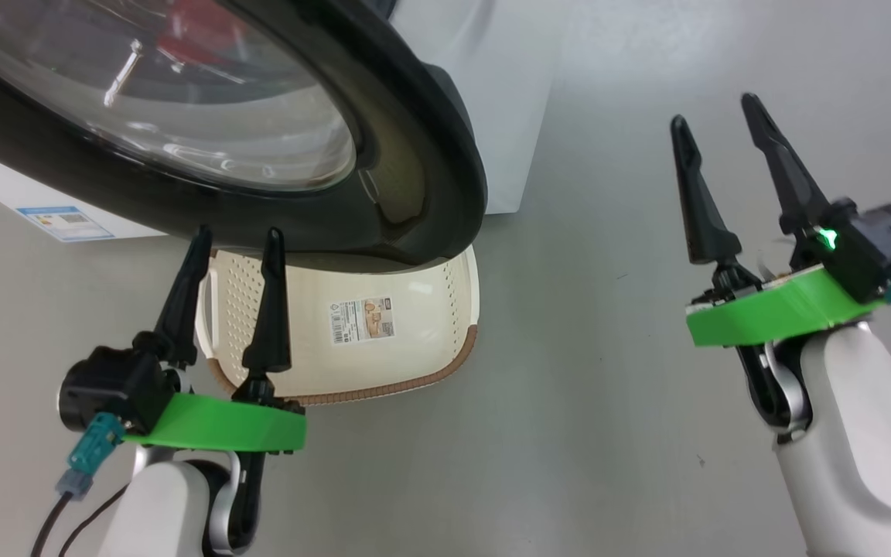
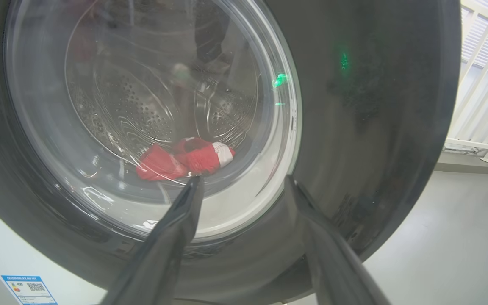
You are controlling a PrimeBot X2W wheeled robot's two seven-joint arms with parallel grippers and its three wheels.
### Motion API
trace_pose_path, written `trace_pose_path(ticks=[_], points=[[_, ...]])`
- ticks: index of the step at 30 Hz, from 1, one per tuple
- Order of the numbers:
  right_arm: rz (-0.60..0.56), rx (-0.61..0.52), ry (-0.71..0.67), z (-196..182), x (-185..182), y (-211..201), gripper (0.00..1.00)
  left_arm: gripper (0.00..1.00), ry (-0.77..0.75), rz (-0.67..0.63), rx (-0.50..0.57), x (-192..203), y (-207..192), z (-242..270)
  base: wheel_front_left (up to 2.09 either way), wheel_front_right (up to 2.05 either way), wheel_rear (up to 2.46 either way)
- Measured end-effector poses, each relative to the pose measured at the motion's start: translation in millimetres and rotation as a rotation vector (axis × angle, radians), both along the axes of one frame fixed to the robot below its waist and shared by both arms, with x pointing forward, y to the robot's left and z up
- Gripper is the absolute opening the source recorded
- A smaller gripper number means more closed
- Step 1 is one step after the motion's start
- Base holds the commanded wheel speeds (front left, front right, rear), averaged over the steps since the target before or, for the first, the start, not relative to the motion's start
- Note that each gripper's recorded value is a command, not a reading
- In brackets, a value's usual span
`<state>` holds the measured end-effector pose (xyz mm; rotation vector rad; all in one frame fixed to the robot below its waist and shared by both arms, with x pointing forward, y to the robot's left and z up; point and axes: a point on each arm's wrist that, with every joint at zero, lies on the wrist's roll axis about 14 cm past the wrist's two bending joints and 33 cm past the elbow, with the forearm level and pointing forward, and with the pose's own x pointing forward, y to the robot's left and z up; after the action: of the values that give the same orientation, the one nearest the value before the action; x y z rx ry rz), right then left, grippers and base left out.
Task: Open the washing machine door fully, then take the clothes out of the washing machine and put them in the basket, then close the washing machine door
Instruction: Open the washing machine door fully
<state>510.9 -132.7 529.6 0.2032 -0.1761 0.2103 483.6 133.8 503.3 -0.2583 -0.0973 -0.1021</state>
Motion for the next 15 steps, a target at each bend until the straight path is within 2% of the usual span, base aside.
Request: trace_pose_path(ticks=[15], points=[[-0.026, -0.008, 0.020, -15, -30, -4, 1.00, 1.00, -0.003, -0.001, 0.016, 2, -1, -2, 0.00, 0.00, 0.00]])
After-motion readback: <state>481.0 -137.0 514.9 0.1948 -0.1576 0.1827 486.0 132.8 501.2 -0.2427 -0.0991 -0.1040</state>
